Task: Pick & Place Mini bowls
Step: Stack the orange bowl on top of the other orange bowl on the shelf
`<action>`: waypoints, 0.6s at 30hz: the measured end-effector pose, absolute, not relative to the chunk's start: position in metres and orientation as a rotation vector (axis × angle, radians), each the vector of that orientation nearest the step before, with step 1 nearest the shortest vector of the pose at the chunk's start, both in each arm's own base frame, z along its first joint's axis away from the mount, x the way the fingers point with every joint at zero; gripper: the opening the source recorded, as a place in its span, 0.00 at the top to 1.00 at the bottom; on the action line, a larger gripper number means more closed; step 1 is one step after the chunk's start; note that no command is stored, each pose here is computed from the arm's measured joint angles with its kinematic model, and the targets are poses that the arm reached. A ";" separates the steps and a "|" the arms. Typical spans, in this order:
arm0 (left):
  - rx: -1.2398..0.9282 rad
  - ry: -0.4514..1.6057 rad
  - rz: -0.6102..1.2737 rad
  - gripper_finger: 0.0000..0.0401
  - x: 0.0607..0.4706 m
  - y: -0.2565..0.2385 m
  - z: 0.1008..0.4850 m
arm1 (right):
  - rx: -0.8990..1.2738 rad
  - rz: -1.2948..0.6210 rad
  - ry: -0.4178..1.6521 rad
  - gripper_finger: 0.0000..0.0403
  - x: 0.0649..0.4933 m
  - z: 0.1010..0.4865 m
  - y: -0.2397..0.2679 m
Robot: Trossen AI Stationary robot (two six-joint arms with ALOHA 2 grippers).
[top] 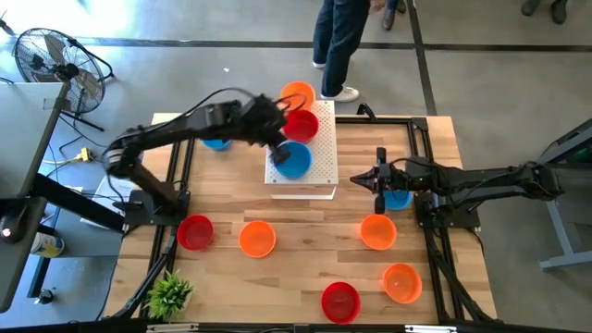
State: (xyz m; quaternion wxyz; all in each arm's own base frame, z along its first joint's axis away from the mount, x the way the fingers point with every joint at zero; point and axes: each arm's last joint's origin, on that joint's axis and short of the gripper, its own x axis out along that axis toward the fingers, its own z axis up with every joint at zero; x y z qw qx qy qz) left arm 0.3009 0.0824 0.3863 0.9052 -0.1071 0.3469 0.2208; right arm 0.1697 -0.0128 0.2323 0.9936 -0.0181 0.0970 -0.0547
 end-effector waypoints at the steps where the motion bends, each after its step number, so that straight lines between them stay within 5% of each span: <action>1: -0.215 0.677 0.446 1.00 0.296 0.079 0.384 | -0.033 -0.121 0.195 1.00 0.170 0.232 -0.012; 18: -0.190 0.152 0.365 1.00 0.209 0.054 0.266 | 0.019 -0.190 0.459 1.00 0.163 0.266 0.002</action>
